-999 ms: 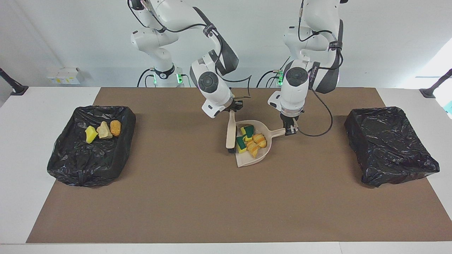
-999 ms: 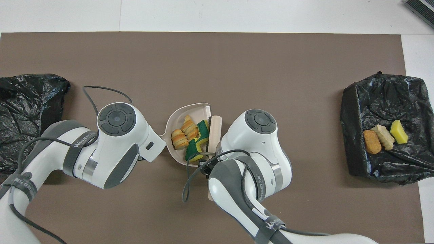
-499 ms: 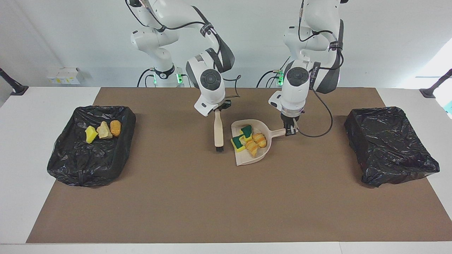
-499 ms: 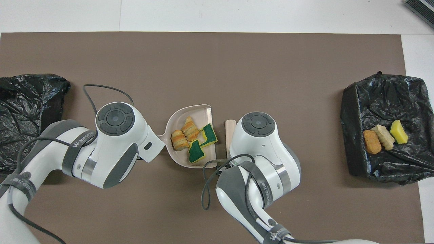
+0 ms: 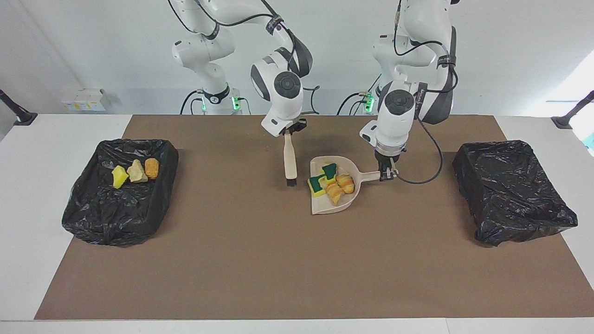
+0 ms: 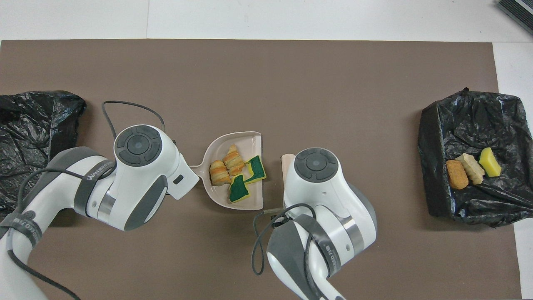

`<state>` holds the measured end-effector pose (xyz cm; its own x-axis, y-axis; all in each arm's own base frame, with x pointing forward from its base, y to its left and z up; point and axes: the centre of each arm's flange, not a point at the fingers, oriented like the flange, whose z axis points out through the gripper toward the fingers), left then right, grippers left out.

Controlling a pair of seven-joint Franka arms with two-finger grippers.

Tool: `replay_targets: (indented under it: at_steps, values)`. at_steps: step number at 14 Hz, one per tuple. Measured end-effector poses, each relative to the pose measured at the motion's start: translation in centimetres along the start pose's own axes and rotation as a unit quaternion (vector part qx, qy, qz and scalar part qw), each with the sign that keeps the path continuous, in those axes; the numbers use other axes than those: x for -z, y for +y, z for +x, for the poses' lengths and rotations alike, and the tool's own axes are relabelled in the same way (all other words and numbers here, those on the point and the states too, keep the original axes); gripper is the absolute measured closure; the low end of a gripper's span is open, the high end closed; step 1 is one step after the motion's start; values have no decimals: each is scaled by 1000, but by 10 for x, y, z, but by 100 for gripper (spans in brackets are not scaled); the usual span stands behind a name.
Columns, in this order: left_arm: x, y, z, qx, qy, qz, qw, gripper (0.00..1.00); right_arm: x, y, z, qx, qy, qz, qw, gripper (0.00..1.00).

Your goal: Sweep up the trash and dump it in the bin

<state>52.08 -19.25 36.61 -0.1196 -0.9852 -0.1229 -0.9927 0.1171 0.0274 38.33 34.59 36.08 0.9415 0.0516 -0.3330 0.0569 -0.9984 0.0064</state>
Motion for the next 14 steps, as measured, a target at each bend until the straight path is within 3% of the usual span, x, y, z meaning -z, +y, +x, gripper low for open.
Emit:
replay_targets:
  at_steps: [6, 9, 14]
  values:
    - [5, -28, -82, -58, 4, 10, 998, 68, -26, -28, -41, -5, 20, -7, 1000, 74]
    - [15, -38, -130, -74, 4, 23, 997, 68, -40, -51, -53, -3, 9, 18, 1000, 74]
    - [26, -38, -257, -68, 0, 38, 997, 68, -63, -70, -60, 7, -1, 14, 1000, 74]
